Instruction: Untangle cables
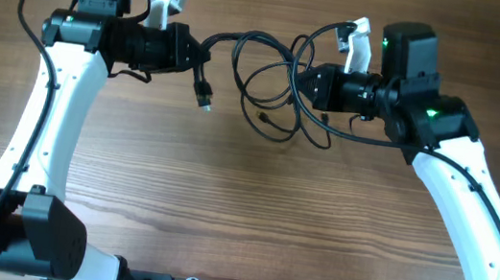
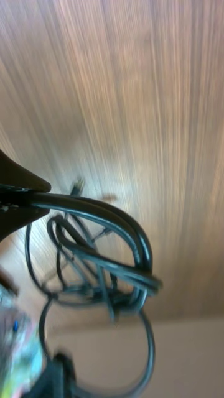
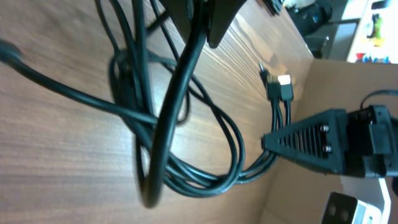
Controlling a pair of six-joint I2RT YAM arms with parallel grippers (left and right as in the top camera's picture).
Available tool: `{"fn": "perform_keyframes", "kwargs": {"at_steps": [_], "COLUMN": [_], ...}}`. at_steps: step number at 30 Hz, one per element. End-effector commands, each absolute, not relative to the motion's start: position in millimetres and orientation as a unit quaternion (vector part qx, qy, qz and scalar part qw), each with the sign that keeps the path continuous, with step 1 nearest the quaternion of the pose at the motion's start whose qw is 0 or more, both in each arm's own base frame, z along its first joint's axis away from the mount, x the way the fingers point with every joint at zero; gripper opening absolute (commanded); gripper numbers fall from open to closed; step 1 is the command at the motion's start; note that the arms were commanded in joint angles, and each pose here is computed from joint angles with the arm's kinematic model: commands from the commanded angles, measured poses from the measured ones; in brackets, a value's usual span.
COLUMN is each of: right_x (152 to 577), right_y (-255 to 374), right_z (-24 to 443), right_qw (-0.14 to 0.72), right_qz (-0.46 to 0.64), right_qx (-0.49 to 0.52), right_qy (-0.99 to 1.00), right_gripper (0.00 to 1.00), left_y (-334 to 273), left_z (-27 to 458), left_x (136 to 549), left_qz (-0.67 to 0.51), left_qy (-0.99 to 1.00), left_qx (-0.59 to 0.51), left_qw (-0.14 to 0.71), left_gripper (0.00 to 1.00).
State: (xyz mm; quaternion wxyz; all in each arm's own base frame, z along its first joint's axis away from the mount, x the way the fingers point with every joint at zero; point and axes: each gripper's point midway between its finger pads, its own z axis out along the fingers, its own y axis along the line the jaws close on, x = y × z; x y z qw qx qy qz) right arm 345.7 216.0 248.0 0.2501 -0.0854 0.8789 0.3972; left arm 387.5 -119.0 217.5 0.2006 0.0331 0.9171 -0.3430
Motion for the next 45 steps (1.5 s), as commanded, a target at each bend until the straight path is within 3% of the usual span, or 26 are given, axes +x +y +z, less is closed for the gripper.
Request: {"fn": "perform_keyframes", "kwargs": {"at_steps": [1,12,16,21,22,27,32,37,45], "right_x": [337,317,327,335,337,351,364,372,390], "right_y": [207,198,174,164,167,192,224,262,269], "right_z": [266,261,243,230,231,243,222,226,226], "right_qw": [0.286,0.262,0.262,0.257,0.259,0.283,0.256,0.259,0.272], "right_qz": [0.379,0.362,0.293,0.263,0.27,0.317,0.344,0.397,0.41], "right_qx": [-0.116,-0.114,-0.046,-0.013,-0.019,-0.06,-0.041,-0.064,-0.022], "right_qy": [0.873,0.887,0.918,0.93,0.927,0.903,0.903,0.878,0.87], "right_gripper": [0.05,0.04,0.06,0.42,0.44,0.45,0.45,0.46,0.49], "left_y": [-101,-180,-192,-198,-201,-205,-210,-209,-211], "left_z": [198,158,153,175,184,224,266,274,276], "left_x": [384,360,370,378,376,367,358,358,357], "left_qz": [-0.266,-0.344,-0.347,-0.37,-0.383,-0.424,-0.469,-0.484,-0.495], "left_qy": [0.936,0.917,0.917,0.905,0.898,0.882,0.858,0.853,0.85], "left_qx": [0.075,0.133,0.113,0.099,0.104,0.054,0.025,-0.02,-0.045], "left_qw": [0.216,0.15,0.157,0.185,0.19,0.196,0.208,0.193,0.174], "left_gripper": [0.04,0.04,0.04,0.04,0.04,0.04,0.04,0.04,0.04]}}
